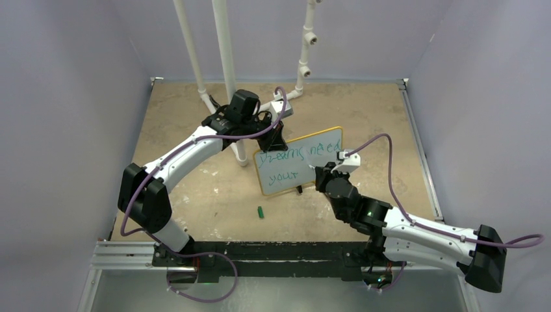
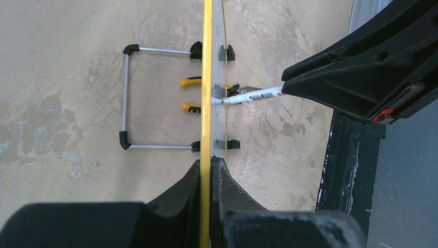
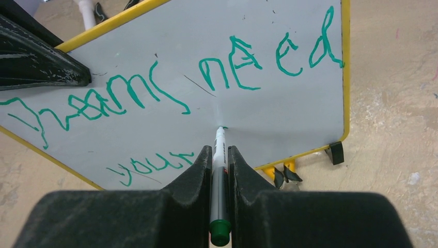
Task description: Write a sentence on the whiteboard
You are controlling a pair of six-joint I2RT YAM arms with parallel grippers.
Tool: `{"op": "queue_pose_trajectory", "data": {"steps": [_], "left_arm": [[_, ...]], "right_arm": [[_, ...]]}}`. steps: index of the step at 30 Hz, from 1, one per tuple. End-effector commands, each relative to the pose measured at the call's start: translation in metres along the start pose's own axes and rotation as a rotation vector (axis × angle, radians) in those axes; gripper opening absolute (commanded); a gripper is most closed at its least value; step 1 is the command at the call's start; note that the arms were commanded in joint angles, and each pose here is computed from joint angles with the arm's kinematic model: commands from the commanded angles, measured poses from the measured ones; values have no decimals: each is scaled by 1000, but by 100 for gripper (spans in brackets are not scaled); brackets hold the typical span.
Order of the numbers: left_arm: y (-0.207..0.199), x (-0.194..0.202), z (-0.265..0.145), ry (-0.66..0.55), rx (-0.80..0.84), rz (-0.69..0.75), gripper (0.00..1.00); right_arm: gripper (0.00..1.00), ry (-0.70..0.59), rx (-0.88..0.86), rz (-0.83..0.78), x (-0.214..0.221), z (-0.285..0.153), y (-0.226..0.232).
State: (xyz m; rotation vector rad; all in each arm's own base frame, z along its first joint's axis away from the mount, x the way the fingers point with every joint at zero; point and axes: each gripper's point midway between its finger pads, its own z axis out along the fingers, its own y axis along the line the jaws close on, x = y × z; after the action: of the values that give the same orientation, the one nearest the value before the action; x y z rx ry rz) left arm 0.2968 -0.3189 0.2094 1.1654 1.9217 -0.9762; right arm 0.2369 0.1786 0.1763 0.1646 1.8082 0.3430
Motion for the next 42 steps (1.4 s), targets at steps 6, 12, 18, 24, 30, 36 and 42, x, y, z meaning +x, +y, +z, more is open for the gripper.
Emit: {"op": "queue_pose_trajectory", "data": {"steps": [6, 12, 18, 24, 30, 36, 42], "left_arm": [[18, 4, -11, 4, -65, 4, 0], [18, 5, -11, 5, -65, 4, 0], [18, 4, -11, 4, -67, 5, 0], [18, 4, -11, 4, -67, 6, 0], [18, 4, -12, 2, -68, 6, 0], [18, 3, -11, 2, -67, 4, 0], [18, 3, -12, 2, -67, 5, 0]], "right_arm": [[0, 5, -24, 21, -3, 1, 11], [0, 17, -2, 15, -3, -2, 5], [0, 29, 33, 22, 5, -2, -3], [0, 19, 7, 20, 3, 1, 4], [0, 5, -25, 63, 1, -1, 8], [0, -9, 22, 69, 3, 3, 2], [0, -2, 92, 50, 9, 6, -9]]}}
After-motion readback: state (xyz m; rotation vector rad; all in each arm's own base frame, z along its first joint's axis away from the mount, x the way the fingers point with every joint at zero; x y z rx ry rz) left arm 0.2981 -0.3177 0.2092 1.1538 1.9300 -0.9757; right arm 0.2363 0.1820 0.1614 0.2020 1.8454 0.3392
